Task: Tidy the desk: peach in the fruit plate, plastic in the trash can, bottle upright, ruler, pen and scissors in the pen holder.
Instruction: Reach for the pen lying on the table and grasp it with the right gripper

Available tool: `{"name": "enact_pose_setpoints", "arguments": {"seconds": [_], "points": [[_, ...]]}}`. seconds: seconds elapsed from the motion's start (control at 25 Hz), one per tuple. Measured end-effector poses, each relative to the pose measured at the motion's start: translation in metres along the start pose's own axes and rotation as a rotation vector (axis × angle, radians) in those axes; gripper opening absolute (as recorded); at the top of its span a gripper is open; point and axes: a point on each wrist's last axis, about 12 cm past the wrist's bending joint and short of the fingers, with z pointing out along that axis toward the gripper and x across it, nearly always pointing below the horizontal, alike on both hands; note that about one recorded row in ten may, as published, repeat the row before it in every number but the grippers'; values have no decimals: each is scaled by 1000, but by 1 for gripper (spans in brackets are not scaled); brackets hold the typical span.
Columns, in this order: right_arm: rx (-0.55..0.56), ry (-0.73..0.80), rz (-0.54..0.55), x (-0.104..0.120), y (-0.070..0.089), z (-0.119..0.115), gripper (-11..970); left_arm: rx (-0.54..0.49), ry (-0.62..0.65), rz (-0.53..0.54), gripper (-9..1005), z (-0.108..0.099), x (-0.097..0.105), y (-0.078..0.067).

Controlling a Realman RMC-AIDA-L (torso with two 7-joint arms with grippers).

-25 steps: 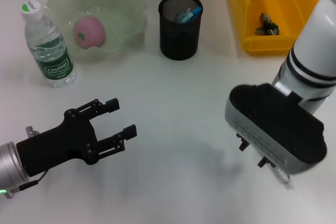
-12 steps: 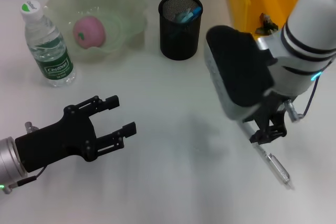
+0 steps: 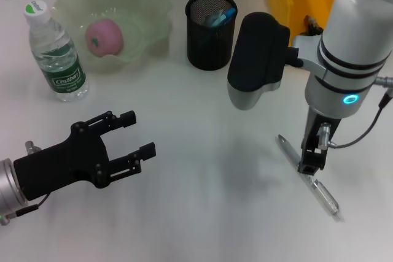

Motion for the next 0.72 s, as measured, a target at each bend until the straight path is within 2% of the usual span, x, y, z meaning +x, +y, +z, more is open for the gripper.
{"name": "enact_pose_setpoints", "arguments": {"seconds": [0.36,0.72], "points": [[-66,9,244,7,4,12,405,48,25,11,753,4,-1,-2],[-57,15,354,16,-6,31,403,76,14,23,754,6,-5,-3]]}}
